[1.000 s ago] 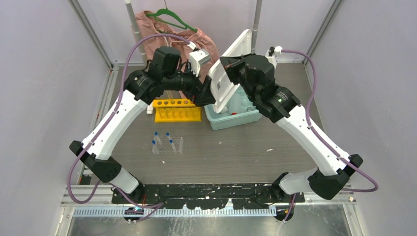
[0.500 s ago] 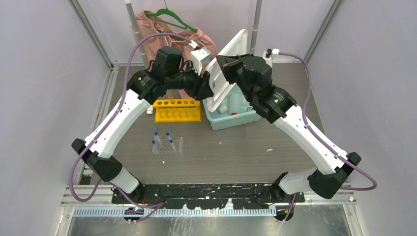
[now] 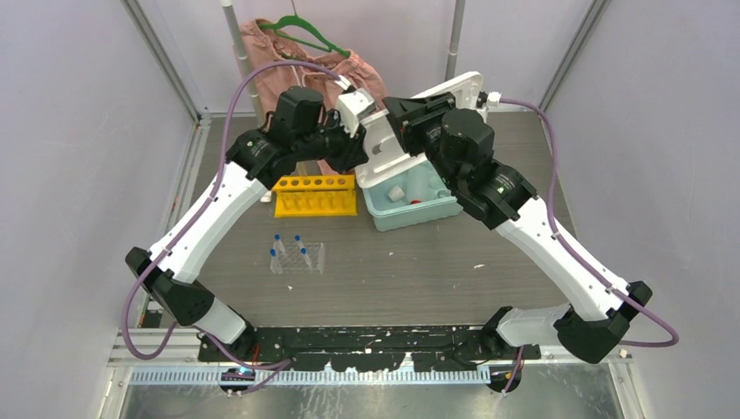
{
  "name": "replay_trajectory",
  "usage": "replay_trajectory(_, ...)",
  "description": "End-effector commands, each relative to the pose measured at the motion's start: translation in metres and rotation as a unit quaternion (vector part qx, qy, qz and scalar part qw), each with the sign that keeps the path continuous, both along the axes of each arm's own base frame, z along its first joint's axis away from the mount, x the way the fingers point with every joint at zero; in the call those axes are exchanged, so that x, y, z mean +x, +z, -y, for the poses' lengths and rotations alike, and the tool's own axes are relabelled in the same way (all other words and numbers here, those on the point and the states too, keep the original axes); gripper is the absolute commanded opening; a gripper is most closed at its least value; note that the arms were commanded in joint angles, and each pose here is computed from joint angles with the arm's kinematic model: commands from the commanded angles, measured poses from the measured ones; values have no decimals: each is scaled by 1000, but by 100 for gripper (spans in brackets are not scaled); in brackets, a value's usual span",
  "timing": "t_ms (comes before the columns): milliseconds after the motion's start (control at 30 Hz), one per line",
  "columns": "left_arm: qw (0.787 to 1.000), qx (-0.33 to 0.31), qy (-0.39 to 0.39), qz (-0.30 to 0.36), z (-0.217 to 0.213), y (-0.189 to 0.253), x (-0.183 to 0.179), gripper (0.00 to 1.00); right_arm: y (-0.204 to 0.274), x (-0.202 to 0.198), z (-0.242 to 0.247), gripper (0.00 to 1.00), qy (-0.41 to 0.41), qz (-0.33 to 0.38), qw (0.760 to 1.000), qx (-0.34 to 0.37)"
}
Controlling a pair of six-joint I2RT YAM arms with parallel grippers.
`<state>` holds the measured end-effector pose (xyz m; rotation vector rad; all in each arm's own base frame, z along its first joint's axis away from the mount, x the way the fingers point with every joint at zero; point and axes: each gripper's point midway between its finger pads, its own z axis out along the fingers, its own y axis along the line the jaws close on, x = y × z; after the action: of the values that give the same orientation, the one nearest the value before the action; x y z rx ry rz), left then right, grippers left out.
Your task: Organize the chemistry lab equipment
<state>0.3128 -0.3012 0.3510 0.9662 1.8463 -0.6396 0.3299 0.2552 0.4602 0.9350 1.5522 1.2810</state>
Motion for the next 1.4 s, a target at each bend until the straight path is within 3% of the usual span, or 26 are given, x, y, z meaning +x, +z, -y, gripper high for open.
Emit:
replay_trajectory(0,994,3,-10,111,-9,38,5,0,49,-24,13,56,17,56,998,21)
replay_trajectory(100,984,29,-17,173,-18,47,9,0,47,-40,17,80,42,54,997,-25)
replay_trajectory(167,973,49,-12,224,-26,57,15,0,42,-53,23,85,57,49,995,-60)
replay_trajectory(300,931,96,-3,353,-44,83,25,0,27,-84,50,86,67,39,992,-104)
replay_trajectory(533,842,184,29,507,-75,98,33,0,4,-118,95,87,54,14,984,-166)
replay_trajectory(867,734,231,77,635,-111,120,10,0,-16,-81,81,91,78,-21,972,-221)
replay_trajectory(1000,680,217,74,696,-121,133,-16,0,5,-41,127,92,57,-7,983,-175)
replay_trajectory(1200,643,225,-18,732,-111,100,-51,0,-1,16,127,90,176,5,984,-35)
replay_trajectory(1367,631,233,-57,738,-103,76,-58,0,-9,21,125,93,204,23,978,-23)
